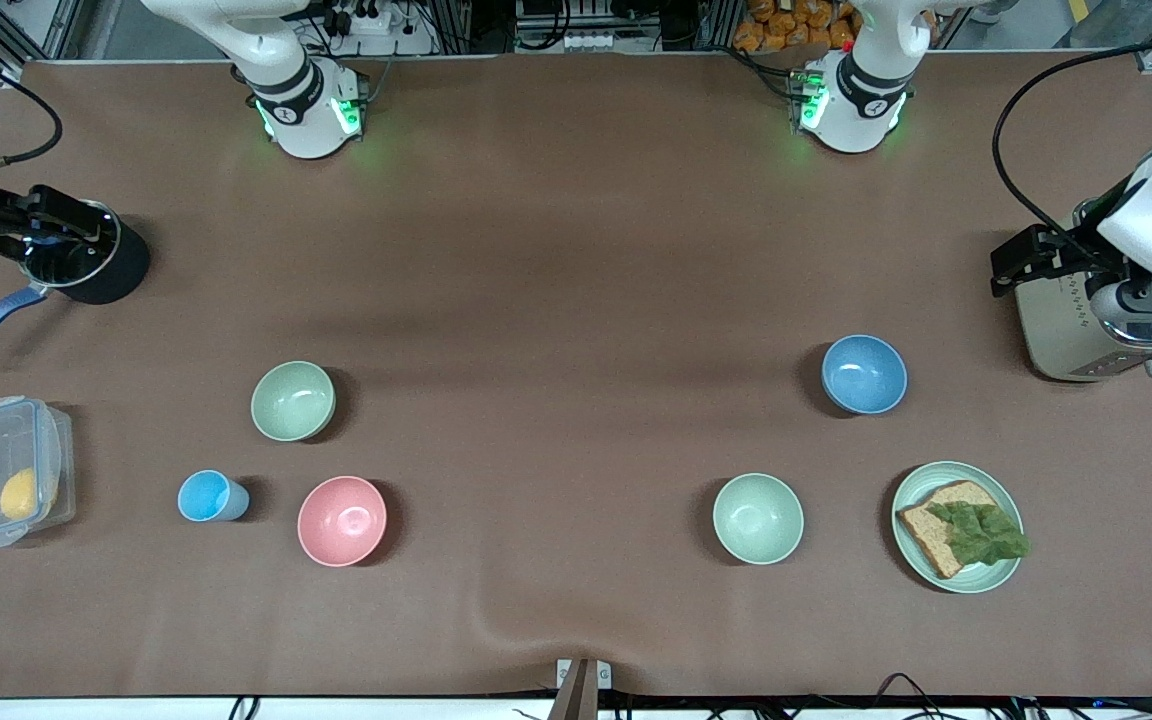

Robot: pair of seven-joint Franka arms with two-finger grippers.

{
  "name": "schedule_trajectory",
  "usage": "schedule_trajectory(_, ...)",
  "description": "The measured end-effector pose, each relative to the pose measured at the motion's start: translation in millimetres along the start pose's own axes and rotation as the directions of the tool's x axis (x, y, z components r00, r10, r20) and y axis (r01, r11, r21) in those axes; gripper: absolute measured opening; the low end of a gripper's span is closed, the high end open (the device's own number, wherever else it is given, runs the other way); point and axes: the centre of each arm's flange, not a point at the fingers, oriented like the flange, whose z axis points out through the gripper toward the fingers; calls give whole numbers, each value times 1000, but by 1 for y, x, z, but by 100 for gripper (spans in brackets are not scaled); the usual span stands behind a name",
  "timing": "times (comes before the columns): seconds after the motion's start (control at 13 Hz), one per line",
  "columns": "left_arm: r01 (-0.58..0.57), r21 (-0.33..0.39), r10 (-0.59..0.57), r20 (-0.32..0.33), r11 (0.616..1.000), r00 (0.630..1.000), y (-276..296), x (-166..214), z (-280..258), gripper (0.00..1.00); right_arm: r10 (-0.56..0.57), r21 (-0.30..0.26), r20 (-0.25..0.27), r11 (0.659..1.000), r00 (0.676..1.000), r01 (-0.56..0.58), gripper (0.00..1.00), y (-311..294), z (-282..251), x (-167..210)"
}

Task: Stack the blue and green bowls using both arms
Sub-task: 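Reach and grasp the blue bowl rim with the left gripper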

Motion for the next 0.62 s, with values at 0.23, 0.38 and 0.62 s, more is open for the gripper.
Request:
schedule_trajectory(0.23, 14, 3, -14, 2, 1000, 1000, -9, 1, 1, 100, -2, 1, 15, 1000, 1000, 2, 100, -1, 0, -3)
schedule_trajectory(0.38, 24, 21, -24, 42, 999, 999, -17, 4, 18, 100, -2, 3, 27, 1000, 1000, 2, 100, -1, 3, -4)
schedule_trajectory(0.62, 49, 25, -52, 156, 999, 986, -26, 19, 108, 100, -28, 8, 64, 1000, 998, 27, 100, 0, 19, -3)
